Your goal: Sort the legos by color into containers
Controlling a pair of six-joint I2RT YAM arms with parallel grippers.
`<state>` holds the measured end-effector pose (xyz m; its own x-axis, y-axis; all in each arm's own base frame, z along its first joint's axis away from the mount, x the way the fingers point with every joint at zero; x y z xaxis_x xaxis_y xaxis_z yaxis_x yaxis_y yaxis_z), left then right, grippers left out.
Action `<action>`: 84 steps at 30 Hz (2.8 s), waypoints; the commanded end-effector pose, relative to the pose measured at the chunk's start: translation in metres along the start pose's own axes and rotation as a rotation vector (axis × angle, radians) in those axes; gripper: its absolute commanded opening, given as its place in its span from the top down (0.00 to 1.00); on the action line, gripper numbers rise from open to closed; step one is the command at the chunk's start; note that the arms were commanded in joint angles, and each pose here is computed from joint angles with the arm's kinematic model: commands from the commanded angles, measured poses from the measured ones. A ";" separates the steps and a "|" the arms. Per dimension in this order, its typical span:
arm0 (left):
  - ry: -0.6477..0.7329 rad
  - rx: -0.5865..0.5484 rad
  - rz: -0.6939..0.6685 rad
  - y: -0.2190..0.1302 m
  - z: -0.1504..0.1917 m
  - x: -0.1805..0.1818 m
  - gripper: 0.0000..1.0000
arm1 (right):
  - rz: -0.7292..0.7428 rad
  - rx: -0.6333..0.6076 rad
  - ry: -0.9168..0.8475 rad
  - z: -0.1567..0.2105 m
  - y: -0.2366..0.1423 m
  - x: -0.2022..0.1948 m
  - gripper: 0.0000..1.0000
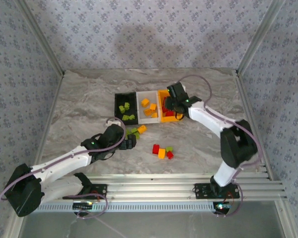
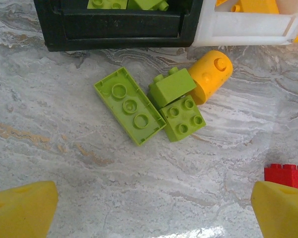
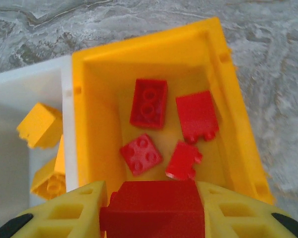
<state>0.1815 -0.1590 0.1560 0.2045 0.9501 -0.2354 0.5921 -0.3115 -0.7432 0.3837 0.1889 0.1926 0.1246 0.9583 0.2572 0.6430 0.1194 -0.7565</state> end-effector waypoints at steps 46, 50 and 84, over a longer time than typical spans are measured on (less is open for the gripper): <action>0.409 0.302 0.000 0.066 0.028 -0.086 0.37 | -0.126 -0.129 0.083 0.061 -0.104 -0.063 0.25; 0.403 0.241 0.080 0.054 0.012 -0.112 0.27 | -0.119 -0.136 0.081 0.060 -0.106 -0.065 0.25; 0.289 0.102 0.155 0.055 -0.066 -0.131 0.77 | -0.098 -0.141 0.163 0.083 -0.111 -0.096 0.25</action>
<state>0.2159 -0.2892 0.1335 0.5030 0.8576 -0.1071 0.3680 -0.3246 -0.8713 0.2405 0.1106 0.2075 0.1261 0.8993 0.4187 0.7542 0.1873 -0.6294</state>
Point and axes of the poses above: each hand's point on the last joint's axis, 136 mm out from that joint toward the fingers, its own y axis out along the fingers, its own x axis along the line the jaws close on, z = x × y, the point moved 8 cm from there along -y, back along the fingers, and after that the axes turned 6 degrees about y, right-handed, at the moved point
